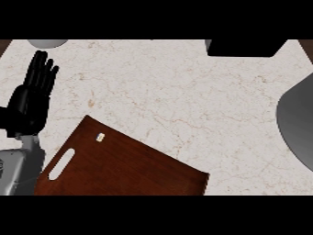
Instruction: Pick the eggplant from the tray and place it in the pot
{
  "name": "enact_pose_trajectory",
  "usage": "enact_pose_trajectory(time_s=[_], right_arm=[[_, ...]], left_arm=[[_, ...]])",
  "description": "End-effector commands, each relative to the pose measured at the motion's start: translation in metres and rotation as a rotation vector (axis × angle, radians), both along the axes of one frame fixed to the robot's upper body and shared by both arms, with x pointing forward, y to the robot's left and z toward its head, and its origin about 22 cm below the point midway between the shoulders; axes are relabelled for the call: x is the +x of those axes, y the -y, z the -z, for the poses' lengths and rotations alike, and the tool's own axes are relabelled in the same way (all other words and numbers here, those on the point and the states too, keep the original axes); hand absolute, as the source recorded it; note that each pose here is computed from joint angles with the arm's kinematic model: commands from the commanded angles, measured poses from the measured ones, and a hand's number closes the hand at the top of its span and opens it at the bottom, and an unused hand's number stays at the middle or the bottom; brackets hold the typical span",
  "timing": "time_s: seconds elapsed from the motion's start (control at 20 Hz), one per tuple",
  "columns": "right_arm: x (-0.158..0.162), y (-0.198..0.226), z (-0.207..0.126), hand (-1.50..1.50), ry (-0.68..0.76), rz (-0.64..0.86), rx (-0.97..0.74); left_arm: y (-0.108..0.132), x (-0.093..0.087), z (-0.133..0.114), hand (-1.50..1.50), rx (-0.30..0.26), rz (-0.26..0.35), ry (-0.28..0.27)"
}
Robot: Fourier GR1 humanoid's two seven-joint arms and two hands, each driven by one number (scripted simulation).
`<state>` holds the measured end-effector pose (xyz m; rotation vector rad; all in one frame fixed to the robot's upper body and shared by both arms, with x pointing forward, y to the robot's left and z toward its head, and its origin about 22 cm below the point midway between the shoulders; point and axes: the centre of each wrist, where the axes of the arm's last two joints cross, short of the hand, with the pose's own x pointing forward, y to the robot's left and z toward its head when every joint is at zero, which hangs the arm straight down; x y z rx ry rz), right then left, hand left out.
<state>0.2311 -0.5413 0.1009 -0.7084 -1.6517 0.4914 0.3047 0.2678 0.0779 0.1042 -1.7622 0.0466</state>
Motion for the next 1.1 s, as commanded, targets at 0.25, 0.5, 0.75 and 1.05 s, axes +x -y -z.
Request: enact_pose_trajectory(time_s=[0.25, 0.5, 0.75, 1.05], right_arm=[[-0.022, 0.042, -0.002, -1.50, 0.177, 0.119, 0.374], [-0.051, 0.071, -0.006, -1.50, 0.221, 0.128, 0.455], [-0.076, 0.087, -0.006, -1.50, 0.245, 0.170, 0.458], [-0.085, 0.096, -0.023, -1.50, 0.265, 0.203, 0.471]], left_arm=[[-0.014, -0.002, -0.008, 0.00, 0.002, 0.006, 0.013], [0.008, 0.000, 0.010, 0.00, -0.008, 0.009, 0.013], [0.001, -0.001, -0.012, 0.00, -0.012, 0.004, 0.022], [0.008, 0.003, -0.008, 0.00, -0.014, 0.014, 0.021]])
